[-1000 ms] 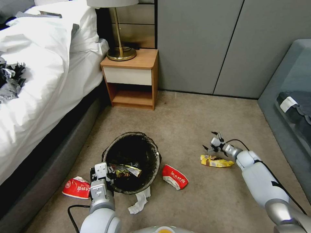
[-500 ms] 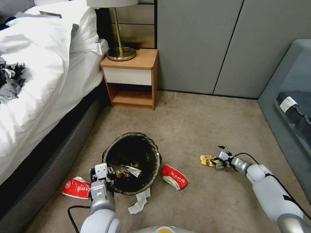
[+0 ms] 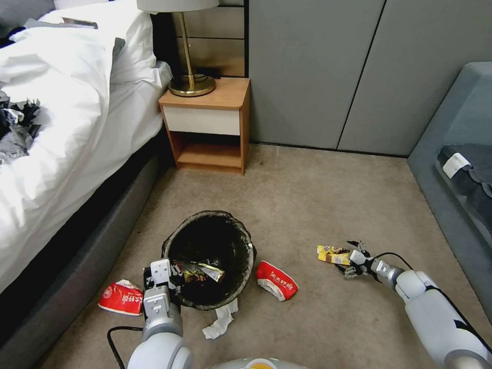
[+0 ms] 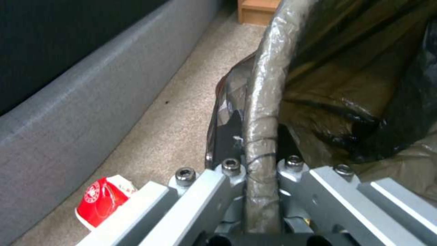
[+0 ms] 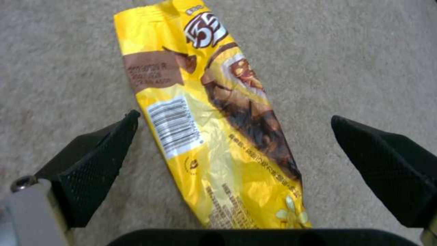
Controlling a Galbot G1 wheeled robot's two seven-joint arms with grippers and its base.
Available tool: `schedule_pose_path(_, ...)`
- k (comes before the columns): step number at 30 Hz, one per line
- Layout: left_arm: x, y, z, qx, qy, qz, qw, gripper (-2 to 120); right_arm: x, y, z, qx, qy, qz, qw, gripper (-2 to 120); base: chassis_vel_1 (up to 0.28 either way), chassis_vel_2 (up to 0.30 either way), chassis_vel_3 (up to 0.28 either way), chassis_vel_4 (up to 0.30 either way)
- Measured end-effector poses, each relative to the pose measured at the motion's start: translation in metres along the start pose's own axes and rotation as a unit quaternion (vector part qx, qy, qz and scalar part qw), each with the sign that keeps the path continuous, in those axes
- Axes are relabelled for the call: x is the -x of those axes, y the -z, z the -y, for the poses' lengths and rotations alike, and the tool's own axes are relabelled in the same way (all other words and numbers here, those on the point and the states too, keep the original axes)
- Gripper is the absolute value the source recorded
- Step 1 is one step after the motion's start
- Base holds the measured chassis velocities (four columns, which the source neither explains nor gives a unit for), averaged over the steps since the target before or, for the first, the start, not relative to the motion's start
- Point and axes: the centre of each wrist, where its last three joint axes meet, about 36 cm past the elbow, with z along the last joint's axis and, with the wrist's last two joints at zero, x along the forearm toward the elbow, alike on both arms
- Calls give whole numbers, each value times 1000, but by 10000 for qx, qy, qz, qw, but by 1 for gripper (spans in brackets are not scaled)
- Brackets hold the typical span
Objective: Pick up the trash bin, then pick up the garbage from the floor and place it into the trash bin.
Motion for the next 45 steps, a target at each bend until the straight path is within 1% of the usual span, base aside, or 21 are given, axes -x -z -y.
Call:
schedule_pose_path(3, -1, 0, 0, 6, 3, 1, 10000, 0, 2, -1, -2, 134, -52, 10, 9999, 100, 0, 0, 0, 0)
schedule_pose_path(9, -3, -1, -2, 18, 14, -2, 10000, 0, 8, -6, -8, 641, -159, -62, 9978, 100, 0, 0, 0, 0)
schedule_pose_path(10, -3, -1, -2, 18, 14, -2, 10000, 0, 8, -6, -8, 641, -159, -62, 9978, 100, 0, 0, 0, 0)
schedule_pose_path(14, -3, 0, -1, 15, 12, 8, 10000, 0, 9, -10, -13, 948, -203, -142, 9952, 100, 0, 0, 0, 0)
schedule_pose_path(16, -3, 0, -1, 15, 11, 9, 10000, 0, 10, -11, -14, 987, -209, -157, 9948, 99, 0, 0, 0, 0)
schedule_pose_path(18, -2, -1, -1, 14, 8, 8, 10000, 0, 11, -13, -18, 1060, -218, -183, 9940, 93, 0, 0, 0, 0)
schedule_pose_path(19, -2, -1, -1, 14, 8, 8, 10000, 0, 11, -13, -18, 1060, -218, -183, 9940, 93, 0, 0, 0, 0)
schedule_pose_path(22, -1, -1, 0, 19, 4, 0, 10000, 0, 14, -14, -23, 1203, -236, -218, 9922, 80, 0, 0, 0, 0)
schedule_pose_path(23, -1, -1, 0, 19, 4, 0, 10000, 0, 14, -14, -23, 1203, -236, -218, 9922, 80, 0, 0, 0, 0)
schedule_pose_path(25, 0, -2, 0, 25, 11, -5, 10000, 0, 15, -15, -24, 1238, -245, -231, 9917, 73, 0, 0, 0, 0)
schedule_pose_path(27, 0, -2, 0, 25, 11, -5, 10000, 0, 16, -14, -25, 1246, -238, -227, 9917, 70, 0, 0, 0, 0)
schedule_pose_path(29, 2, -2, 1, 21, 5, -7, 10000, 0, 18, -13, -27, 1260, -222, -219, 9915, 63, 0, 0, 0, 0)
schedule_pose_path(30, 2, -2, 1, 21, 5, -7, 10000, 0, 18, -13, -27, 1260, -222, -219, 9915, 63, 0, 0, 0, 0)
schedule_pose_path(32, 2, -2, 2, 18, -3, -14, 10000, 0, 19, -12, -30, 1272, -206, -209, 9914, 56, 0, 0, 0, 0)
schedule_pose_path(33, 2, -2, 2, 18, -3, -14, 10000, 0, 19, -12, -30, 1272, -206, -209, 9914, 56, 0, 0, 0, 0)
schedule_pose_path(35, 3, -2, 2, 17, -6, -17, 10000, 0, 20, -12, -32, 1273, -192, -206, 9915, 47, 0, 0, 0, 0)
schedule_pose_path(39, 3, -2, 2, 16, -6, -15, 10000, 0, 21, -11, -33, 1268, -195, -203, 9915, 40, 0, 0, 0, 0)
schedule_pose_path(40, 4, -2, 2, 14, -7, -16, 10000, 0, 22, -10, -32, 1268, -213, -201, 9915, 34, 0, 0, 0, 0)
schedule_pose_path(41, 4, -2, 2, 14, -7, -16, 10000, 0, 22, -10, -32, 1268, -213, -201, 9915, 34, 0, 0, 0, 0)
schedule_pose_path(44, 4, -2, 2, 12, -9, -18, 10000, 0, 22, -9, -33, 1255, -225, -192, 9917, 21, 0, 0, 0, 0)
schedule_pose_path(45, 4, -2, 2, 12, -9, -18, 10000, 0, 22, -9, -33, 1255, -225, -192, 9917, 21, 0, 0, 0, 0)
